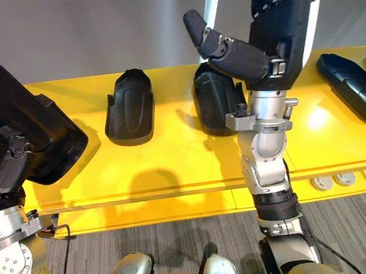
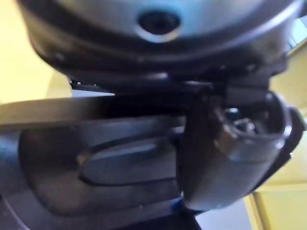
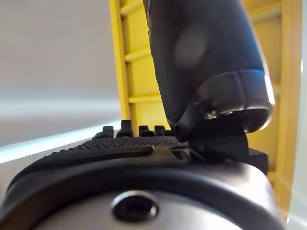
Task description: Walk over and take three plastic housings, then place them on the shelf
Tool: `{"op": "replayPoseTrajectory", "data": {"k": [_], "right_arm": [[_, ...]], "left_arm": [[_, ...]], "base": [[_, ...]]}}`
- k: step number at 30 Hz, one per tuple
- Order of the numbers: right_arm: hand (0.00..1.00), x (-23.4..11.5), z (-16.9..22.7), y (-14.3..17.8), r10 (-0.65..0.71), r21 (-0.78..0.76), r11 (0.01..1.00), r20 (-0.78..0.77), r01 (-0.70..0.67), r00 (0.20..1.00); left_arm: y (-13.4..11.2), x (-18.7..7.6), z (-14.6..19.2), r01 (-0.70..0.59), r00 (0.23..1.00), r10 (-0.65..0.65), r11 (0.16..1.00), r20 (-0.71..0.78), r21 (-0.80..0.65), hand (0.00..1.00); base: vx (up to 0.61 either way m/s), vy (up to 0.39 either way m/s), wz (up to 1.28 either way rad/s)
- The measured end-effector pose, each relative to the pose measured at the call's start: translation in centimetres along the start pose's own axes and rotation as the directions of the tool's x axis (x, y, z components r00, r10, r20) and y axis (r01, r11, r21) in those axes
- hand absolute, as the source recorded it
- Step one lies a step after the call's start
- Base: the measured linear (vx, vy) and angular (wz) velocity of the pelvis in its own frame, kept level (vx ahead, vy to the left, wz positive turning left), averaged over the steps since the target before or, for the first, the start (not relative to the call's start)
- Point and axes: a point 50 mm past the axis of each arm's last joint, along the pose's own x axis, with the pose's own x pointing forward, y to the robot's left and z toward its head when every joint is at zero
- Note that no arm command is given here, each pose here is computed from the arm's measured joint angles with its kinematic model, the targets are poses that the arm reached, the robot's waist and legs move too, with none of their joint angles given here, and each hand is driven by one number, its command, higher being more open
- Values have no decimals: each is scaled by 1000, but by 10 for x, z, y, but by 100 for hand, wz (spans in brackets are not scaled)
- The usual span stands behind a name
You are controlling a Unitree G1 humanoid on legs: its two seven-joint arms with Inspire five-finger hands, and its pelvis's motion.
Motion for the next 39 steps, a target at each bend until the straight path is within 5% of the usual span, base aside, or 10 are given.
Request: {"op": "replayPoseTrajectory", "data": {"k": [14,20,25,29,39], "right_arm": [[100,-58,0,-14,-97,96,989,-180,116,979],[100,-71,-26,18,-39,284,951,-295,126,955],[100,-118,-43,45,-72,324,911,-486,256,871],[100,-111,-39,60,2,307,939,-454,154,891],[100,-89,-26,24,-69,186,972,-354,143,933]], "left_arm": [[-29,-5,-6,61,997,-64,993,-33,-103,0],[-21,-21,-16,48,993,-51,998,-102,-34,0],[-18,-18,-18,139,985,-138,990,-105,-5,0],[-18,-16,-26,167,974,-163,986,-157,11,0],[-49,13,-20,191,977,-196,979,-82,-65,0]], "base": [[-3,24,34],[-95,388,-20],[-127,565,-30],[67,241,9],[-37,-31,21]]}}
